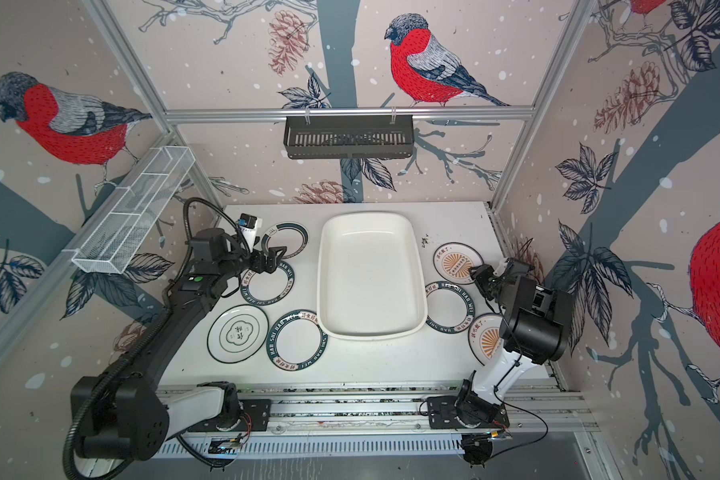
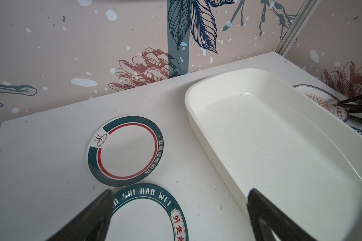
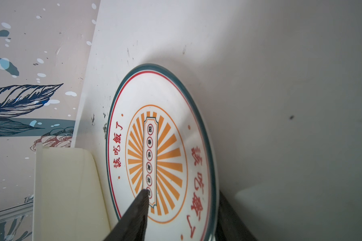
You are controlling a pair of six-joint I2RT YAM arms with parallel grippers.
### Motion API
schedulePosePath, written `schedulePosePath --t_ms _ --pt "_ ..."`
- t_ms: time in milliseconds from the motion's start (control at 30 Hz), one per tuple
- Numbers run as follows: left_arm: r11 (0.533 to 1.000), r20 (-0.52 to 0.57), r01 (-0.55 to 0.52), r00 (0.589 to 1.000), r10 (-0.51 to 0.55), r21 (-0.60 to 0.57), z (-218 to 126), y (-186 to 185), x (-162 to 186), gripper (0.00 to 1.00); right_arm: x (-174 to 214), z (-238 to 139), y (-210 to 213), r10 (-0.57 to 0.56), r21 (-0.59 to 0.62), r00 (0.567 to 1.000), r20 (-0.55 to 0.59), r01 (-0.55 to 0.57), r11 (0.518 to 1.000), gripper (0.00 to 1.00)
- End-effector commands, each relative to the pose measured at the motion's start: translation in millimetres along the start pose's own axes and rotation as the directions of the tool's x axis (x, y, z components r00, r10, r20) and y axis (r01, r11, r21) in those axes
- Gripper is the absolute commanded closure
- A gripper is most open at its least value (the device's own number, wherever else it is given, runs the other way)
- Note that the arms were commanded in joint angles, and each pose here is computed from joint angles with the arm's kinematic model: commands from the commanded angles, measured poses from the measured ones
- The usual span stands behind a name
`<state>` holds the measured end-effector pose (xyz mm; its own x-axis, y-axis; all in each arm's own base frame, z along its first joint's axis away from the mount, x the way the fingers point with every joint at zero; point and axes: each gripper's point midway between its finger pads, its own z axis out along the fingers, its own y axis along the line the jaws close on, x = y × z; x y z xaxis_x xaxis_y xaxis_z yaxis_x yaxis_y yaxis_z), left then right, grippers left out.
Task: Place the plates into the plastic bin on the countertop
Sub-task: 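Lower the right gripper onto the orange sunburst plate's rim and pinch it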
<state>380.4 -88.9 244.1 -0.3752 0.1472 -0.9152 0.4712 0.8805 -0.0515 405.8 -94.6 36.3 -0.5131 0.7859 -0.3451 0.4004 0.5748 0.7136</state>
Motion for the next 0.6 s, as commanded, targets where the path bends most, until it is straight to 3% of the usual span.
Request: schedulePosePath --t_ms 0,500,567 --pt "0.999 -0.003 -0.04 0.999 0.04 0.02 -2.5 -5.2 -3.3 0.01 10.0 2.4 -14.5 0.043 0.043 0.999 -0.027 -0.042 0.998 0.52" --pt "0.999 -0.009 -0.018 1.0 0.019 0.048 -5.3 -12.5 0.9 0.01 6.9 3.2 -19.9 0.063 0.03 0.998 -0.017 -0.063 0.998 0.67" --pt "0.999 -0.005 -0.017 1.0 0.017 0.049 -6.2 -13.1 -0.3 0.01 6.2 3.7 -19.1 0.062 0.024 0.998 -0.015 -0.061 0.998 0.73"
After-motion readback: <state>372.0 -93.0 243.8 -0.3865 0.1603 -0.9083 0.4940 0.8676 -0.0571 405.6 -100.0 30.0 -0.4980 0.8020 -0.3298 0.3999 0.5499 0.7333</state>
